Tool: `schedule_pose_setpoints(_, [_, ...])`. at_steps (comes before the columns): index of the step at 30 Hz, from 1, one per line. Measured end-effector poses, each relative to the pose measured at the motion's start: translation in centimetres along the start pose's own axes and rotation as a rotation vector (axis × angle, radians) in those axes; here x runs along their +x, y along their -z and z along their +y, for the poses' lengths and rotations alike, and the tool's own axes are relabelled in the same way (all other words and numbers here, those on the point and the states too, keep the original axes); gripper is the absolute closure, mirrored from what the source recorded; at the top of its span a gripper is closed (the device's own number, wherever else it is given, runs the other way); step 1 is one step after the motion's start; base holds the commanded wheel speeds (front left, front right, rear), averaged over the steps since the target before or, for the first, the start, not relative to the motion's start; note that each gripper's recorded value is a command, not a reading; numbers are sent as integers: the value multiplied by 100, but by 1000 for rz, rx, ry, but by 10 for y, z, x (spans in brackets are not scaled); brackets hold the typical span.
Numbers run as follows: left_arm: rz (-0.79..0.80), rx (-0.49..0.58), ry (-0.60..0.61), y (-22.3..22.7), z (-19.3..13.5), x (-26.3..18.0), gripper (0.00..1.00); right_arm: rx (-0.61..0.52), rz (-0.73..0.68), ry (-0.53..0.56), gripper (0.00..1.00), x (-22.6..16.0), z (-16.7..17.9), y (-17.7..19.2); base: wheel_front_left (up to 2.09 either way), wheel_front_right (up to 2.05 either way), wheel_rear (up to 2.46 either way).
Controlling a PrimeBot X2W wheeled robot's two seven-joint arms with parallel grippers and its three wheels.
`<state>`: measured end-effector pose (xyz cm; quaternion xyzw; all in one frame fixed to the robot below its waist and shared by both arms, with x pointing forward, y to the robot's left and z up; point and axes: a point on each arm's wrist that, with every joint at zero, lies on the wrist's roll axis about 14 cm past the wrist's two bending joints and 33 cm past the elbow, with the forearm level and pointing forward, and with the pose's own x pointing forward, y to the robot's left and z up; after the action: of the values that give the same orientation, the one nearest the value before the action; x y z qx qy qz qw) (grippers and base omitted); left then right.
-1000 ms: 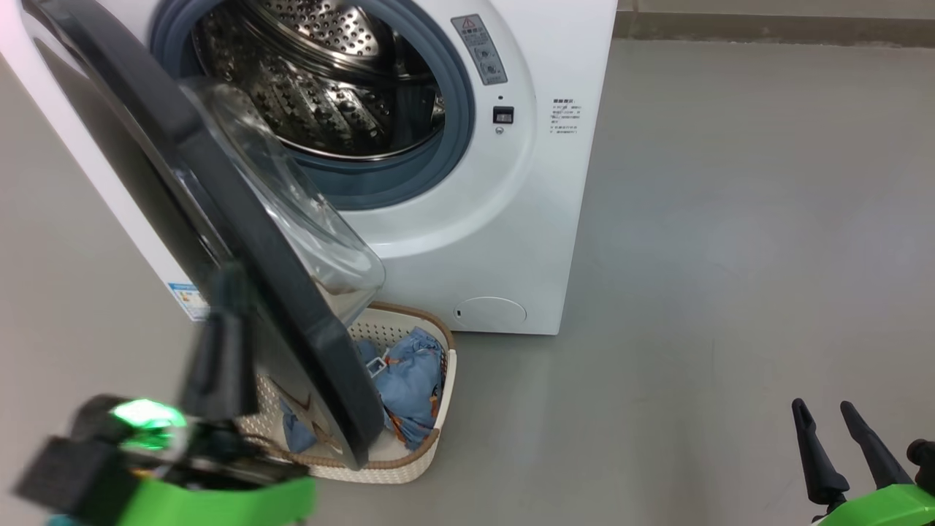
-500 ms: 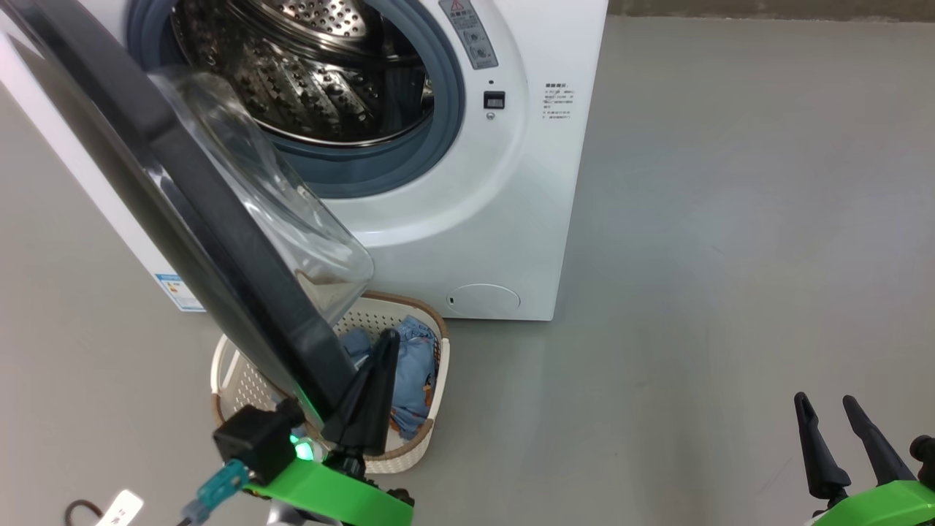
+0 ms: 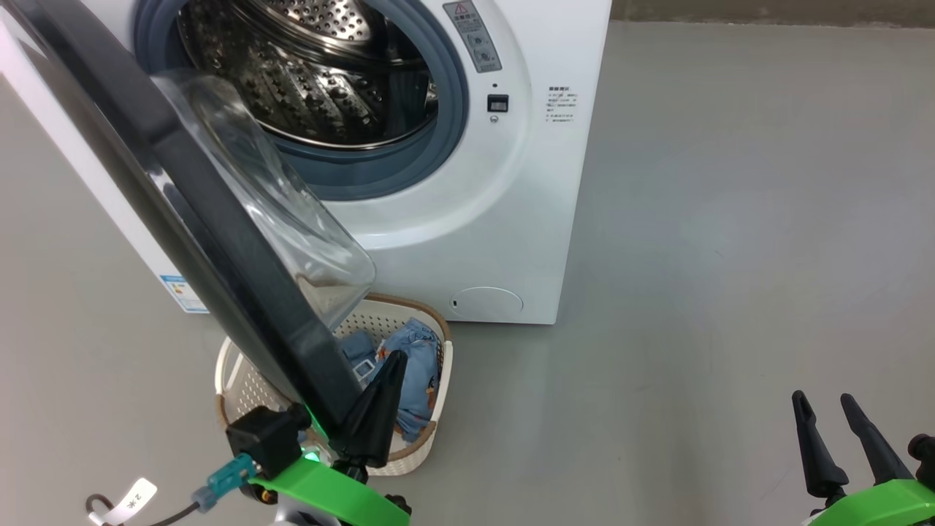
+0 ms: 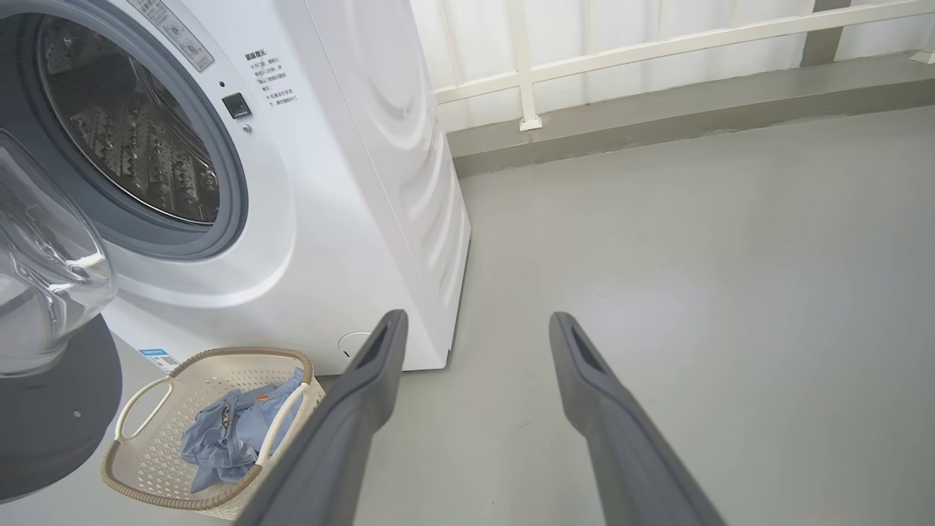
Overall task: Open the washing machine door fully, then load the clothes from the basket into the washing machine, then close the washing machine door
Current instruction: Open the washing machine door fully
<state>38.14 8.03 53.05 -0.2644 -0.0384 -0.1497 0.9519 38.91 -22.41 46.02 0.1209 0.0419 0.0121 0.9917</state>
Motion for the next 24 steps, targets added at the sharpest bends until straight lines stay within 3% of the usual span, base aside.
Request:
schedule_pose_setpoints(8, [-19, 5, -44, -5, 10, -9, 100, -1, -4, -25, 0, 3, 9, -1, 0, 0, 0])
schedule_pose_setpoints(24, [-93, 60, -252, -27, 59, -60, 100, -8, 13, -128, 0, 19, 44, 4, 0, 0, 0])
